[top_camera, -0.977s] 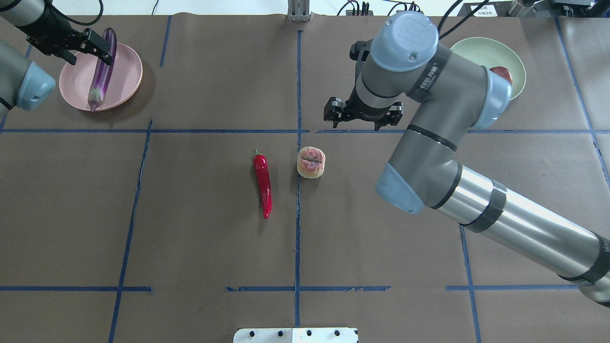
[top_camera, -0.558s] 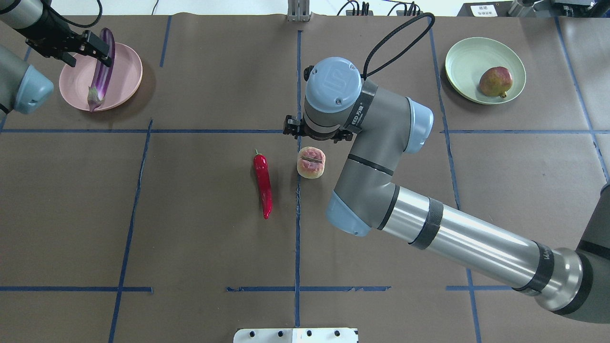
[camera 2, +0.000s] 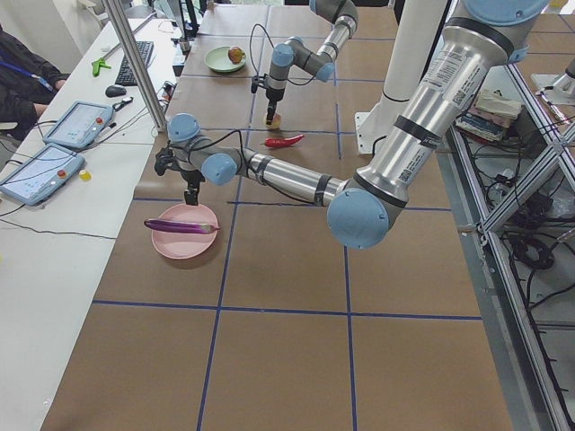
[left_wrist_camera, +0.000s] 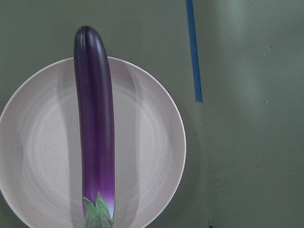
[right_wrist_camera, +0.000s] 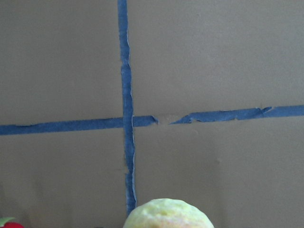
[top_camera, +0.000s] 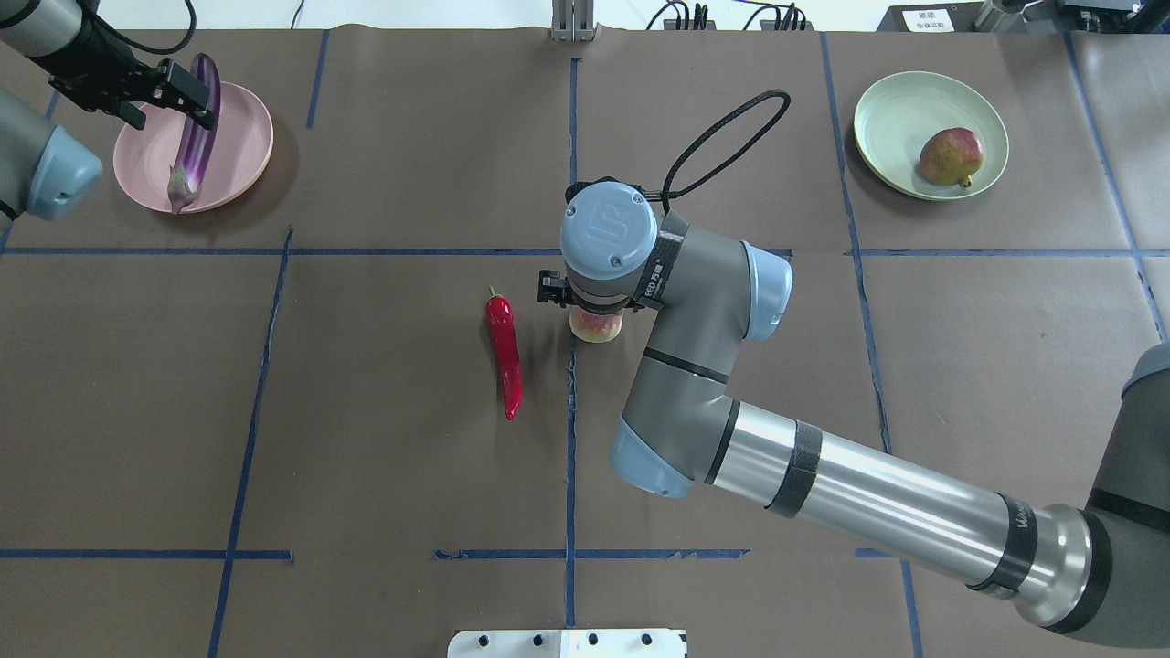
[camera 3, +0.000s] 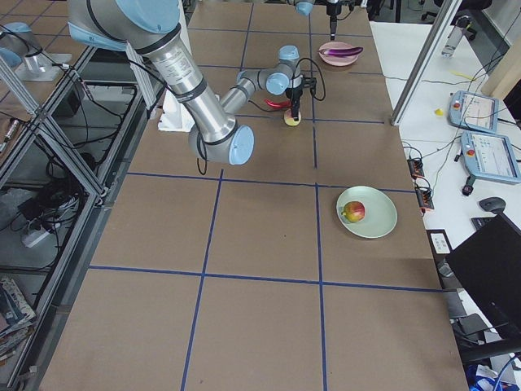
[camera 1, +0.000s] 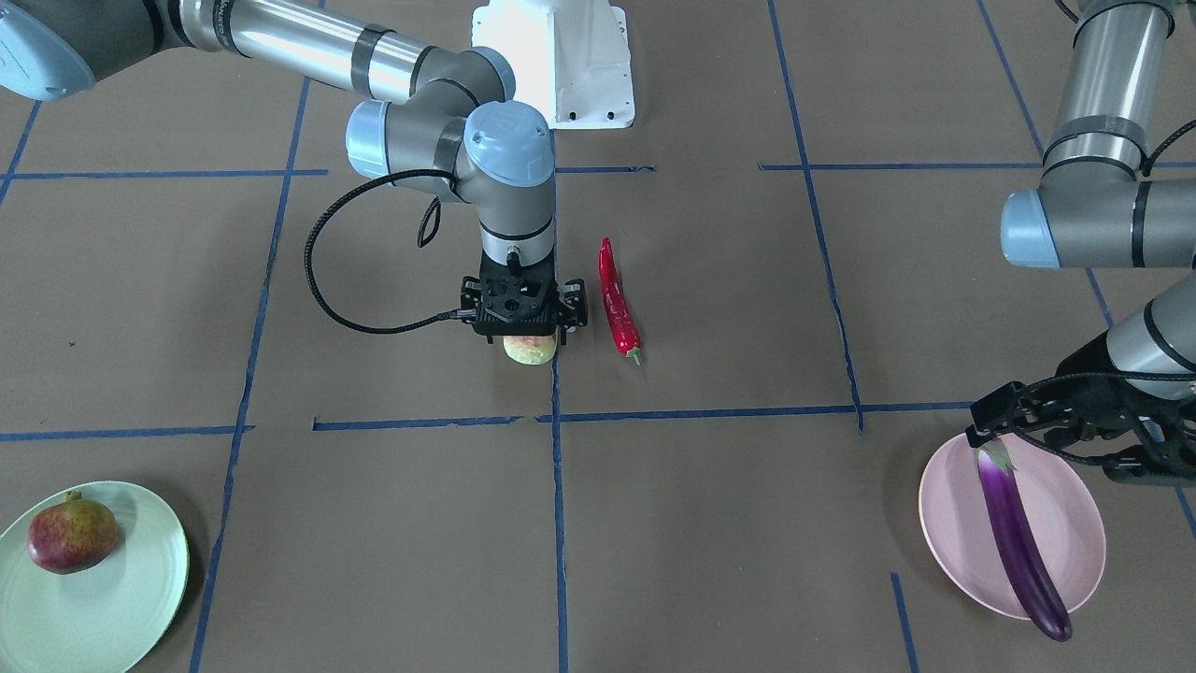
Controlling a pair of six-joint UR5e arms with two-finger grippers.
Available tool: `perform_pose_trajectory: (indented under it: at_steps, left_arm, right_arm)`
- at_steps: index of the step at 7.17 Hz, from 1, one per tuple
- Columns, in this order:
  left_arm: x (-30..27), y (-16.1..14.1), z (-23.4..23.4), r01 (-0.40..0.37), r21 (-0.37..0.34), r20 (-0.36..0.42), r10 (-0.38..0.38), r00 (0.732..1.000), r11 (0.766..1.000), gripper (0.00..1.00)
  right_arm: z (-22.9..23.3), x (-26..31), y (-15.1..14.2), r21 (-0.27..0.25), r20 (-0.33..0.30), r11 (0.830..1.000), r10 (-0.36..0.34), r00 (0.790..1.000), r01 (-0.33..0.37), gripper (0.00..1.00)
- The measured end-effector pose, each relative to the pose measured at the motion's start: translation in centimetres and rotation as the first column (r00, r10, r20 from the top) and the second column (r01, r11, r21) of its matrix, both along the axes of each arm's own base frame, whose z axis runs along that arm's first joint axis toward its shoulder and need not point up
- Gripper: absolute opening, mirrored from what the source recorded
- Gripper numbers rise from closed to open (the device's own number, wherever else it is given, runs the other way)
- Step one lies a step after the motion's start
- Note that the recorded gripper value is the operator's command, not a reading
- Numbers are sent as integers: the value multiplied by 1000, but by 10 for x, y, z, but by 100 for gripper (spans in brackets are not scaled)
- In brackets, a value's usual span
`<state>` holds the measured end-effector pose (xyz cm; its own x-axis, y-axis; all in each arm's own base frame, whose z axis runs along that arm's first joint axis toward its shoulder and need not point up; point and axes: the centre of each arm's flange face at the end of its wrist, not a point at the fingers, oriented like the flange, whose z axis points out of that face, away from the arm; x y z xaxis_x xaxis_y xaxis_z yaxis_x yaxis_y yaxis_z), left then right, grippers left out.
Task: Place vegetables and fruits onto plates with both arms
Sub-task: 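Lower the right gripper onto the peach and close it, then carry the peach to the green plate and release it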
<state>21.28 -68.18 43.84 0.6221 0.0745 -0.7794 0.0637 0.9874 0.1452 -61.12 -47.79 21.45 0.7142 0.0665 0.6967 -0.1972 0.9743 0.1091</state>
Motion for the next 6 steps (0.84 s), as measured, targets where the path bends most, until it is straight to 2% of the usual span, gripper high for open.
perform_pose_trajectory:
  at_steps: [1, 3, 4, 6]
  left_arm:
    - [0, 0, 0, 0, 0, 0, 0, 1000, 1000, 100]
    - [0, 1, 2, -1, -2, 1, 1, 1000, 1000, 100]
    - [1, 2, 3, -2, -4, 2, 2, 1000, 1000, 100]
    - [4, 3, 4, -7, -6, 2, 7, 1000, 1000, 100]
  right_arm:
    - [1, -2, 2, -1, -3, 1000, -5, 1000, 5, 3]
    - [-6, 8, -8, -4, 9, 1000, -1, 1000, 1, 3]
    - [-10, 27, -30, -8, 22, 1000, 2, 1000, -2, 3]
    - [0, 91, -93, 16, 19, 1000, -25, 1000, 25, 3]
